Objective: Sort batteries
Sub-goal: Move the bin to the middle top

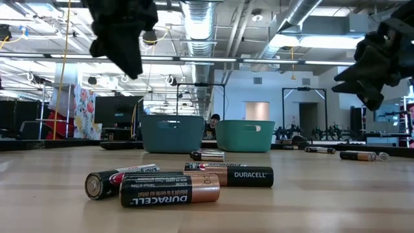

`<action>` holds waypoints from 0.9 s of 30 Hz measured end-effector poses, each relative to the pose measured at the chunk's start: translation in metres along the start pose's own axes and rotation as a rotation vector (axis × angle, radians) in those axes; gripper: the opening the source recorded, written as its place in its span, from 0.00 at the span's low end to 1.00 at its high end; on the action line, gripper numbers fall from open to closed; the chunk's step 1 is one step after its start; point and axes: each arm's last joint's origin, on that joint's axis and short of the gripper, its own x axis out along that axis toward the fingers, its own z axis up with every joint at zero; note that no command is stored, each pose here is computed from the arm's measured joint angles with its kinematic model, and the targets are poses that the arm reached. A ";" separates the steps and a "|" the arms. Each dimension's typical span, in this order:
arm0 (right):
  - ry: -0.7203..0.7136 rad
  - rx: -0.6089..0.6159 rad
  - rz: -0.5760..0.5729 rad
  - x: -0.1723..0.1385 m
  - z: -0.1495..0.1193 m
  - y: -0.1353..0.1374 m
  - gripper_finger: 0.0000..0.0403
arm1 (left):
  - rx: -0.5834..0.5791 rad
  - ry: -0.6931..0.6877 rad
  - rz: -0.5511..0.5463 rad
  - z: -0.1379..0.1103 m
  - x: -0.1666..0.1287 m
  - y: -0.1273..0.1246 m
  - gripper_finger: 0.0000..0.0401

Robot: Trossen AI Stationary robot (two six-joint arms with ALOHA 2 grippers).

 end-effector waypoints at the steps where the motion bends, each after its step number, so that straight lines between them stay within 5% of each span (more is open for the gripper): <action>1: -0.036 0.002 0.001 0.000 0.003 0.001 0.34 | -0.002 0.003 -0.006 -0.005 0.002 -0.001 0.27; 6: -0.316 -0.033 0.007 0.001 0.026 0.012 0.34 | 0.011 0.015 -0.006 -0.021 0.011 -0.003 0.27; 9: -0.363 -0.049 -0.084 0.006 0.038 0.016 0.34 | 0.036 0.023 -0.027 -0.023 0.008 -0.001 0.25; 18: -0.101 -0.008 -0.471 0.059 0.099 0.021 0.34 | 0.004 -0.138 -0.078 -0.038 -0.034 0.044 0.16; 22: 0.145 0.141 -0.677 0.089 0.128 -0.003 0.34 | -0.072 -0.197 -0.124 -0.051 -0.049 0.067 0.15; 27: 0.406 0.314 -0.692 0.128 0.154 -0.051 0.34 | -0.145 -0.229 -0.169 -0.066 -0.055 0.087 0.15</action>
